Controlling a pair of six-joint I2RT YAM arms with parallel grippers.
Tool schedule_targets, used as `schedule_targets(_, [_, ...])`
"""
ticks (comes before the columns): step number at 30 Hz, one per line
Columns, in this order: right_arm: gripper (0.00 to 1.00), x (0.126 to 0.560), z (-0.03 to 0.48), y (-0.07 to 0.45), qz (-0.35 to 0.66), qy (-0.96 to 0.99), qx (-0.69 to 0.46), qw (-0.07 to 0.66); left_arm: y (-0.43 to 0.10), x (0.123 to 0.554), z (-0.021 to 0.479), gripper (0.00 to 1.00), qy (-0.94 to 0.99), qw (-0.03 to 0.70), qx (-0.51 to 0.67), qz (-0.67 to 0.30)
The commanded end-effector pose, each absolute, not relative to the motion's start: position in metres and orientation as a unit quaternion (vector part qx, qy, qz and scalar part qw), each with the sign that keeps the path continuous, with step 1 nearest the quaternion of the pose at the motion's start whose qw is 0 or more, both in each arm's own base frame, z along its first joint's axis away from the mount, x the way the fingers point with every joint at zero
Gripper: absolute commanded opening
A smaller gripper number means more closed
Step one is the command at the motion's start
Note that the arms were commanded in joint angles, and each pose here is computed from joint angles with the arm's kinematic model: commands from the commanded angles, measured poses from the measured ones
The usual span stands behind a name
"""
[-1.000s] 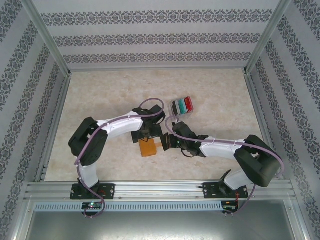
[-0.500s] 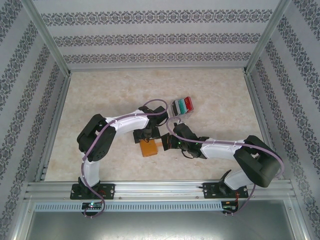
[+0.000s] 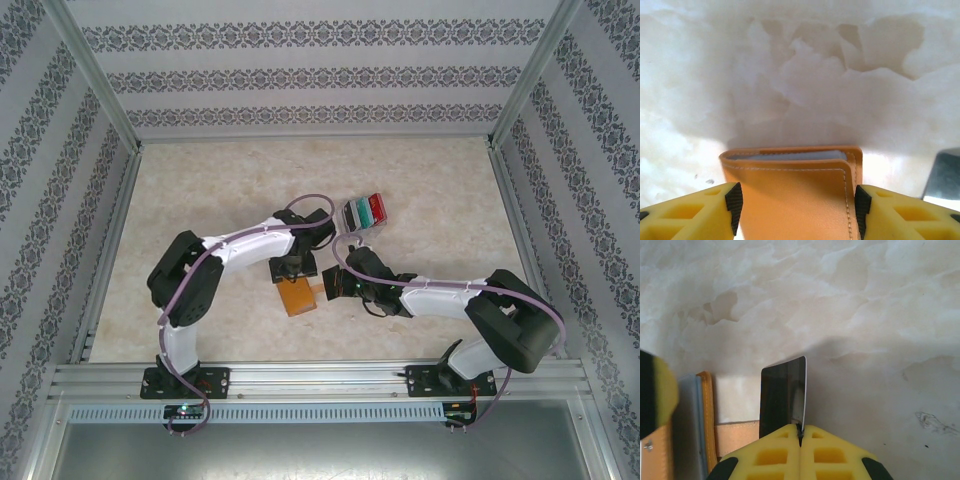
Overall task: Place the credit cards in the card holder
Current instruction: Open the card holder at the bottom-center of the table, then move the card holder to the center of the table.
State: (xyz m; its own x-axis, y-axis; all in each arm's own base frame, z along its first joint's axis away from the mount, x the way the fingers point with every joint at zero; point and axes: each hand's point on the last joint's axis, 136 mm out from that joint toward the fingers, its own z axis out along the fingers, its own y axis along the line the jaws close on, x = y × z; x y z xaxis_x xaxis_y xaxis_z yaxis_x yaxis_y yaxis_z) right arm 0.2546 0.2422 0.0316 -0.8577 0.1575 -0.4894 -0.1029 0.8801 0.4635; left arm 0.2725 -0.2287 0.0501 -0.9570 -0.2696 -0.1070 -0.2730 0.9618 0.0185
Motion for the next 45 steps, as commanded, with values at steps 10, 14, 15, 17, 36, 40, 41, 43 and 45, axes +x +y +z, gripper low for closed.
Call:
schedule_targets(10, [0.0,0.237,-0.005,0.212,0.16,0.961,0.025,0.222,-0.175,0.219,0.07,0.46,0.985,0.056,-0.156,0.038])
schedule_targets(14, [0.0,0.238,-0.003,0.214,0.161,0.961,0.026,0.223,-0.163,0.21,0.072,0.29,0.98,0.078,-0.182,0.021])
schedule_targets(15, [0.0,0.238,-0.003,0.214,0.161,0.962,0.024,0.221,-0.161,0.208,0.072,0.21,0.979,0.082,-0.187,0.019])
schedule_targets(17, [0.0,0.239,-0.002,0.217,0.163,0.962,0.021,0.22,-0.159,0.207,0.071,0.14,0.977,0.093,-0.192,0.005])
schedule_targets(36, [0.0,0.254,0.115,0.215,0.266,0.908,-0.009,0.322,-0.251,0.271,0.077,0.0,0.968,0.171,-0.058,-0.176])
schedule_targets(40, [0.0,0.25,0.11,0.207,0.282,0.902,-0.006,0.327,-0.271,0.282,0.082,0.0,0.963,0.178,-0.028,-0.201])
schedule_targets(41, [0.0,0.249,0.106,0.208,0.28,0.905,-0.018,0.318,-0.276,0.283,0.081,0.0,0.963,0.174,-0.016,-0.205])
schedule_targets(43, [0.0,0.25,0.095,0.201,0.252,0.918,-0.025,0.304,-0.279,0.284,0.077,0.0,0.967,0.164,0.007,-0.194])
schedule_targets(45, [0.0,0.255,0.086,0.193,0.24,0.923,-0.017,0.301,-0.278,0.284,0.072,0.0,0.972,0.152,0.021,-0.177])
